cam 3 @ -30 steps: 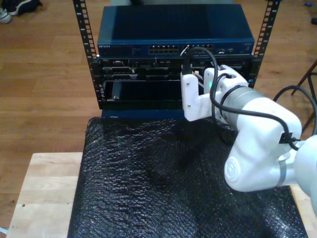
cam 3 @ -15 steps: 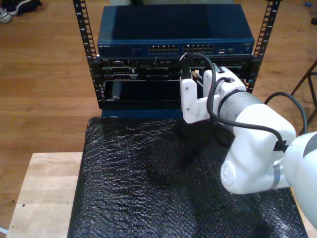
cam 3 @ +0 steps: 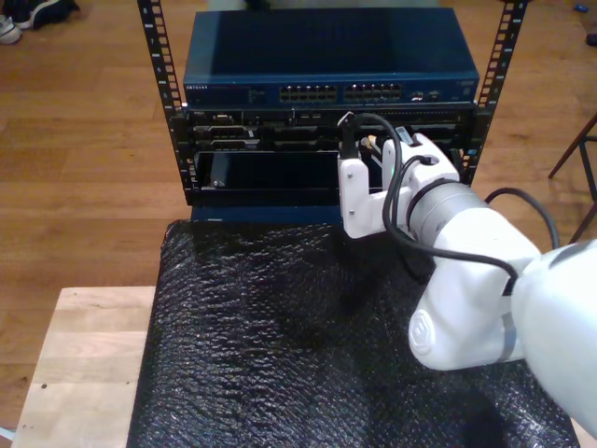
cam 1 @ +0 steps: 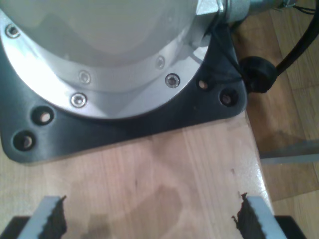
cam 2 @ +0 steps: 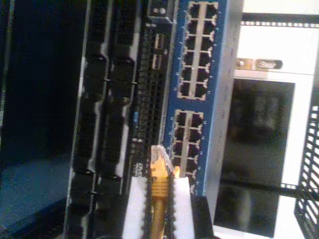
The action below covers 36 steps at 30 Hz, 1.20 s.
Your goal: Grab the cable and plug it in
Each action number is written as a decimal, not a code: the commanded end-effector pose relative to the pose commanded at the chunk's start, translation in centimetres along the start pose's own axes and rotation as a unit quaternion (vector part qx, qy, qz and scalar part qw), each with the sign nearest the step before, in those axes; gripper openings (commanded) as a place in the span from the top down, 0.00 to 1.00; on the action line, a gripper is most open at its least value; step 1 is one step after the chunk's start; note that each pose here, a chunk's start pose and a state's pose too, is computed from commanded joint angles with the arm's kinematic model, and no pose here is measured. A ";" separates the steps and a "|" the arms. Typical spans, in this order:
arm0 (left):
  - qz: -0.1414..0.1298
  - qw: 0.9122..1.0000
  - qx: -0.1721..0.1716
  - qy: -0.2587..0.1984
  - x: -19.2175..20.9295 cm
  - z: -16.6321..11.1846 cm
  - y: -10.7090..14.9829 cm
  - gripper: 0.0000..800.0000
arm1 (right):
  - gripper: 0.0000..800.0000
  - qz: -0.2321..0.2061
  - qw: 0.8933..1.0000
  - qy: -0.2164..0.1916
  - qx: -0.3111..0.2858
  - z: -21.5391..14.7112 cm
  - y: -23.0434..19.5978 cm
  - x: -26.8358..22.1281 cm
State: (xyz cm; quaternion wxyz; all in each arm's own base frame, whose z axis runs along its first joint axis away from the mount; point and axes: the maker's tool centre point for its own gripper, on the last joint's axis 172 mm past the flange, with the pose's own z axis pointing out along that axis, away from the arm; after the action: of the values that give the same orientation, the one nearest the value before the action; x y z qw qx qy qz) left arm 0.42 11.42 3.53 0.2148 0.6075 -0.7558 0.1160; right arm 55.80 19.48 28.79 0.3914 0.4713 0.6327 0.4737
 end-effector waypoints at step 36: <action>0.000 1.000 0.000 -0.001 -0.1 -0.1 0.0 0.00 | 1.00 0.029 0.987 -0.110 -0.110 3.1 0.4 -4.8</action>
State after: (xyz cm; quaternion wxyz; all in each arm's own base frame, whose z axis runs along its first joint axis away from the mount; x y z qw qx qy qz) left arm 0.44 11.49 3.56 0.2143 0.6077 -0.7560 0.1156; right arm 60.01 15.59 28.63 0.4946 0.4925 0.5158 0.4968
